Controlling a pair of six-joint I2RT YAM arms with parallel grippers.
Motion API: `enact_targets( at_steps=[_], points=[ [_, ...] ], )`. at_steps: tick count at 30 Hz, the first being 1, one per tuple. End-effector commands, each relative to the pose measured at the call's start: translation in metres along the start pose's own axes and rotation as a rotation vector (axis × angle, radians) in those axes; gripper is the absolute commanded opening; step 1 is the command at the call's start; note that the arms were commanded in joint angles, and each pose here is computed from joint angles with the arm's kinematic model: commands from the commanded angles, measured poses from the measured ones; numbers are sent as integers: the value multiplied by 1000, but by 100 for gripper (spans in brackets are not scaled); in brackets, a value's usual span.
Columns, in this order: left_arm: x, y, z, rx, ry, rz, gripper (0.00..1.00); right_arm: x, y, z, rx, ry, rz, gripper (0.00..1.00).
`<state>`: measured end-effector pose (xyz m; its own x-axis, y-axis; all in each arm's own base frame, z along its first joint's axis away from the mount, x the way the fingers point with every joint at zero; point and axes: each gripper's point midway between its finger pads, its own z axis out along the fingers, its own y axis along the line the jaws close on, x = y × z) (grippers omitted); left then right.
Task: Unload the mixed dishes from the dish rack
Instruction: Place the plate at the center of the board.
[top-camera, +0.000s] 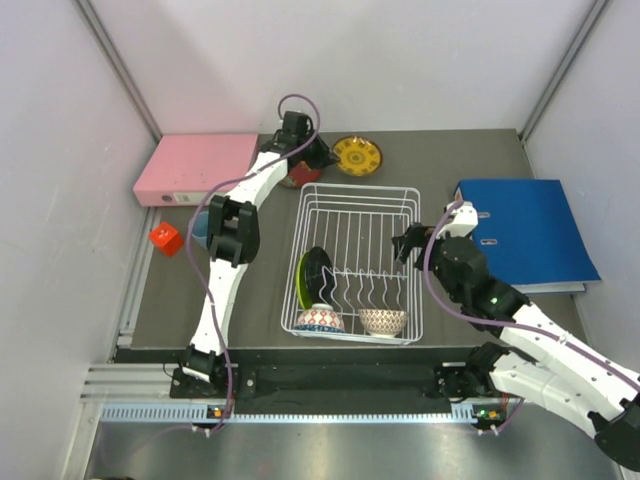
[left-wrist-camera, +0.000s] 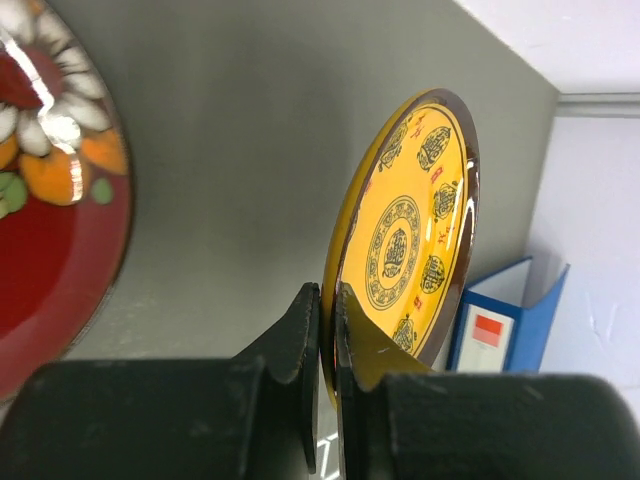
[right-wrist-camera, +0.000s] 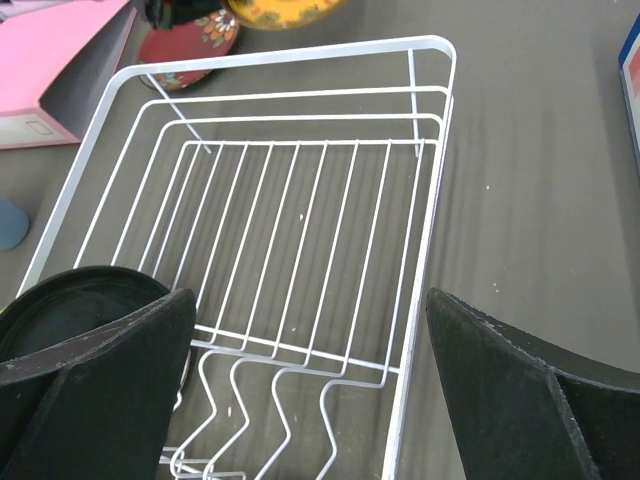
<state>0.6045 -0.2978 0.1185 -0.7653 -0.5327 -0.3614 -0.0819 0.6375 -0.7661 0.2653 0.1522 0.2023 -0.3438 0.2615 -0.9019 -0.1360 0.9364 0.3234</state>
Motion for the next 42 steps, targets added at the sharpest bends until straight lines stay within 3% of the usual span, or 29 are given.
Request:
enact_targets(
  at_steps=[1,13,17,18,21,28,35,40,41,42],
  points=[
    [0,16,7,-39,0,-37,0,-20,4,-5,-22,-61,34,97],
    [12,35,17,-74,39,-90,2,-20,-3,-10,-5,-69,32,98],
    [9,23,13,-21,44,-102,36,-20,-3,-9,-5,-69,34,98],
    [9,22,12,-15,48,-109,54,-20,-3,-9,-5,-69,34,98],
    [3,11,6,7,33,-110,78,-18,-2,-8,-8,-64,37,98],
    [-10,-22,-23,48,18,-125,99,-15,-2,-8,-13,-60,49,98],
    [-39,-63,-83,28,-100,-31,99,-17,1,-10,-28,-64,63,98],
    [-65,-130,-172,83,-282,95,99,-21,4,-12,-42,-70,72,98],
    [-53,-134,-179,56,-286,122,99,-22,3,-13,-41,-74,72,97],
    [-53,-152,-211,65,-339,161,99,-22,3,-13,-41,-71,69,98]
  ],
)
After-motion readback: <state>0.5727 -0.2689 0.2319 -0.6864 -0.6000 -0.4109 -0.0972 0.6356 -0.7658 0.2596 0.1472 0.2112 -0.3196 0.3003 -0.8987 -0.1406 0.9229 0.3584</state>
